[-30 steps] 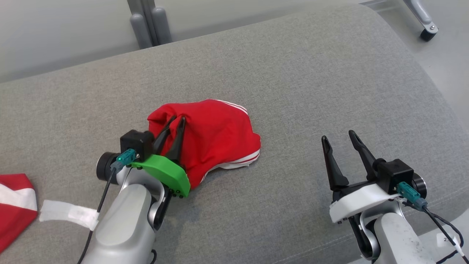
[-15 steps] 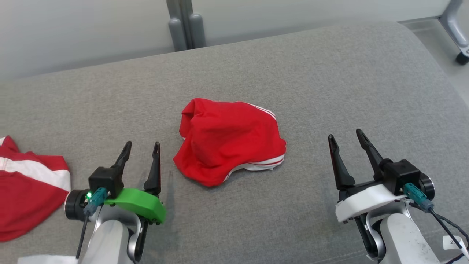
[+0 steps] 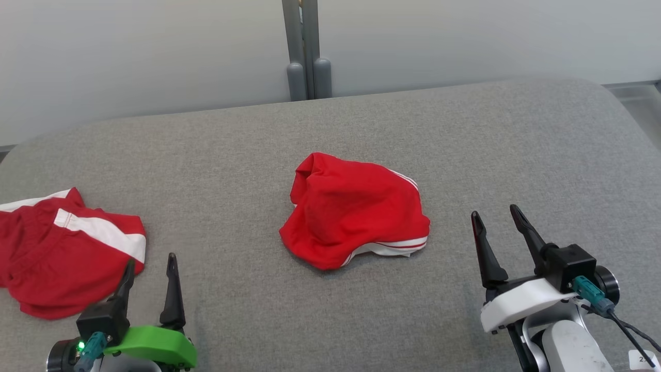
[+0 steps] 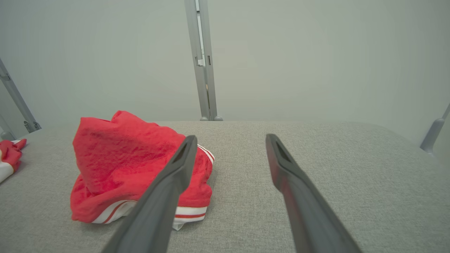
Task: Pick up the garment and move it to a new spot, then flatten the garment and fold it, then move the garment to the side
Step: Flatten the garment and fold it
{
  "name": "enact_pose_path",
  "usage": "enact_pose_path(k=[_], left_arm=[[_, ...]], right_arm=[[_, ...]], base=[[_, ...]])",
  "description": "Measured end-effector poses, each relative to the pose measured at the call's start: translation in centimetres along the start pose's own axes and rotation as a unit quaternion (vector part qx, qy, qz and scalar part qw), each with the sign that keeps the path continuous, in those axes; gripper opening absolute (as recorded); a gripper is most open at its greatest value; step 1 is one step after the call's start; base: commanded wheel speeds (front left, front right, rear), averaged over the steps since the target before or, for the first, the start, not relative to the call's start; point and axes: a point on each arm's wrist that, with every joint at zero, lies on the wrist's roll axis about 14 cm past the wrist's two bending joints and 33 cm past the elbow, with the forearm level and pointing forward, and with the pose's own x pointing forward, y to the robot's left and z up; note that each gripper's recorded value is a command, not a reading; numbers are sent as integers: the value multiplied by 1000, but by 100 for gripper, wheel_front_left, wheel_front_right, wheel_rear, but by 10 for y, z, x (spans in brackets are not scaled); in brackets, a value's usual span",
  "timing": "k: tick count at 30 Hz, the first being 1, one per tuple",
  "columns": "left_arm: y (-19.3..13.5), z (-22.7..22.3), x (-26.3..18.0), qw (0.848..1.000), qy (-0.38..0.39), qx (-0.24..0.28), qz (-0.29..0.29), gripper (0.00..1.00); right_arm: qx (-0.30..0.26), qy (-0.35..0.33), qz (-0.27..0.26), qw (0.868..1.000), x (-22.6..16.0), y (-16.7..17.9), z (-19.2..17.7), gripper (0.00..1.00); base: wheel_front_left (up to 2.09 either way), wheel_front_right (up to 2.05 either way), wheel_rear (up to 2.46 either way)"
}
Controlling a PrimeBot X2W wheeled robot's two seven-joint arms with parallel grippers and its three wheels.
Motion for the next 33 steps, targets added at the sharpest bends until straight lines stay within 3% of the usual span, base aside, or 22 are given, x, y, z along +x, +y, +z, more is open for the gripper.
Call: enact_pose_path(k=[26,33], left_arm=[[7,-1,-22,1000,-2,-4,15,100],[-1,-9,-23,1000,11,-13,2,100]], right_arm=[[9,14,10,1000,-5,9,-9,100],[19,45,25,999,-3,20,-30,100]], base=[[0,0,0],[0,0,0]])
